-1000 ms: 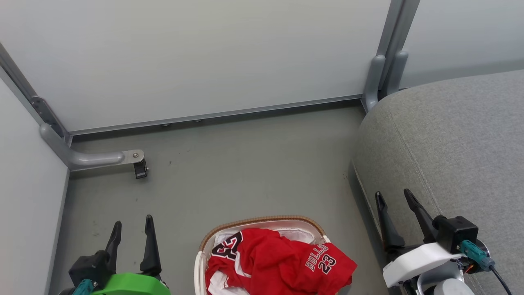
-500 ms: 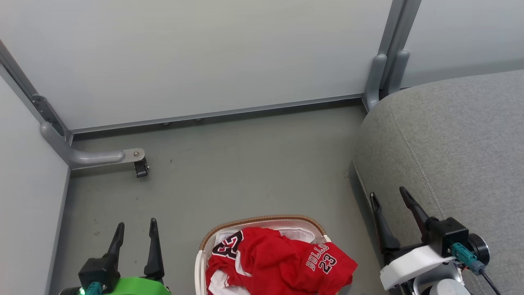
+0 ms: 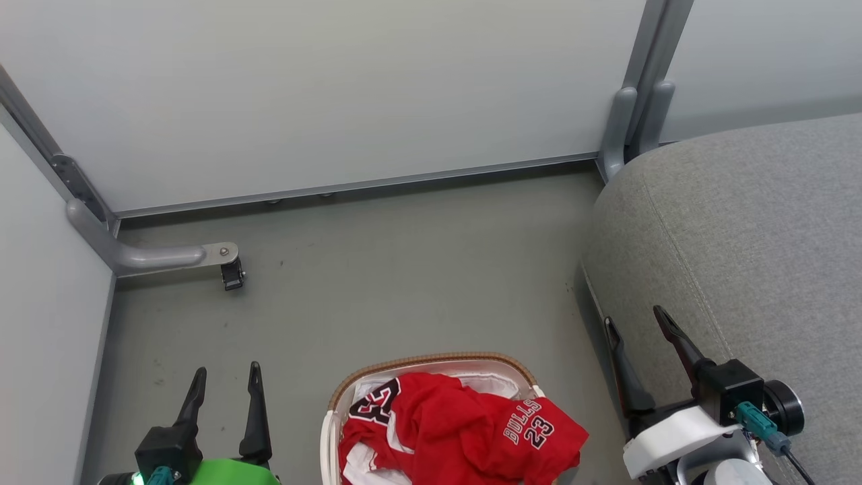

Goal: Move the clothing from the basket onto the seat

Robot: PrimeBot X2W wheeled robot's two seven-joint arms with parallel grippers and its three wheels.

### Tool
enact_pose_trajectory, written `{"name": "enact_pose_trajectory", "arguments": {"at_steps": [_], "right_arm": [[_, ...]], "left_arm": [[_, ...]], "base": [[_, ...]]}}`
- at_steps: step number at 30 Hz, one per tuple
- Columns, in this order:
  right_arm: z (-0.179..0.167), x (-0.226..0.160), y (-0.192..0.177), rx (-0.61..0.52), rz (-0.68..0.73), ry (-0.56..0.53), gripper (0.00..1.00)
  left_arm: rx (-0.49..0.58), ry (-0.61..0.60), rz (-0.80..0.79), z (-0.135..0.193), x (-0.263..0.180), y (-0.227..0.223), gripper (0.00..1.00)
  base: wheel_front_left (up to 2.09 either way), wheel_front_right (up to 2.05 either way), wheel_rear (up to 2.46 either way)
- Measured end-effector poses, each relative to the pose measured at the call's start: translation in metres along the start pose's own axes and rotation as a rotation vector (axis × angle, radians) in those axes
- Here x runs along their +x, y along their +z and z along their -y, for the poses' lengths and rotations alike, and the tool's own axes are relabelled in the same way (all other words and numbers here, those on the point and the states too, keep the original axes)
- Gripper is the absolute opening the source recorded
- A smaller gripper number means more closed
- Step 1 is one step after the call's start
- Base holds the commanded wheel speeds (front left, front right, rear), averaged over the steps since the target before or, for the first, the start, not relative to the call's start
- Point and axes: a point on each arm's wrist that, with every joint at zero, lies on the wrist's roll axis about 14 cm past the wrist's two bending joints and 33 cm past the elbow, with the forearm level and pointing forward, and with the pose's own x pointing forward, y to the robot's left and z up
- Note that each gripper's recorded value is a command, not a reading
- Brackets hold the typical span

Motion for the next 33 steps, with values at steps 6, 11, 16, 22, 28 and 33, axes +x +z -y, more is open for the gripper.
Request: {"name": "enact_pose_trajectory", "arguments": {"at_steps": [6, 11, 16, 22, 28, 33], "right_arm": [[0.000, 0.000, -0.001, 0.000, -0.002, -0.001, 1.00], [0.002, 0.002, -0.002, -0.011, -0.005, -0.002, 1.00], [0.006, 0.008, -0.002, -0.019, -0.003, -0.009, 1.00], [0.016, 0.028, 0.001, -0.031, 0.018, -0.024, 1.00], [0.037, 0.053, -0.001, -0.040, 0.035, -0.064, 1.00], [0.051, 0.075, -0.011, -0.042, 0.036, -0.085, 1.00]], "left_arm": [[-0.001, -0.001, -0.002, 0.000, 0.000, -0.001, 1.00], [-0.002, -0.004, -0.009, 0.001, 0.001, -0.003, 1.00], [-0.005, -0.025, -0.019, 0.008, 0.008, -0.006, 1.00], [0.014, -0.067, -0.026, 0.019, 0.032, -0.008, 1.00], [0.086, -0.185, -0.091, 0.047, 0.064, -0.031, 1.00], [0.139, -0.306, -0.197, 0.074, 0.089, -0.071, 1.00]], "base": [[0.00, 0.00, 0.00], [0.00, 0.00, 0.00], [0.00, 0.00, 0.00], [0.00, 0.00, 0.00], [0.00, 0.00, 0.00], [0.00, 0.00, 0.00]]}}
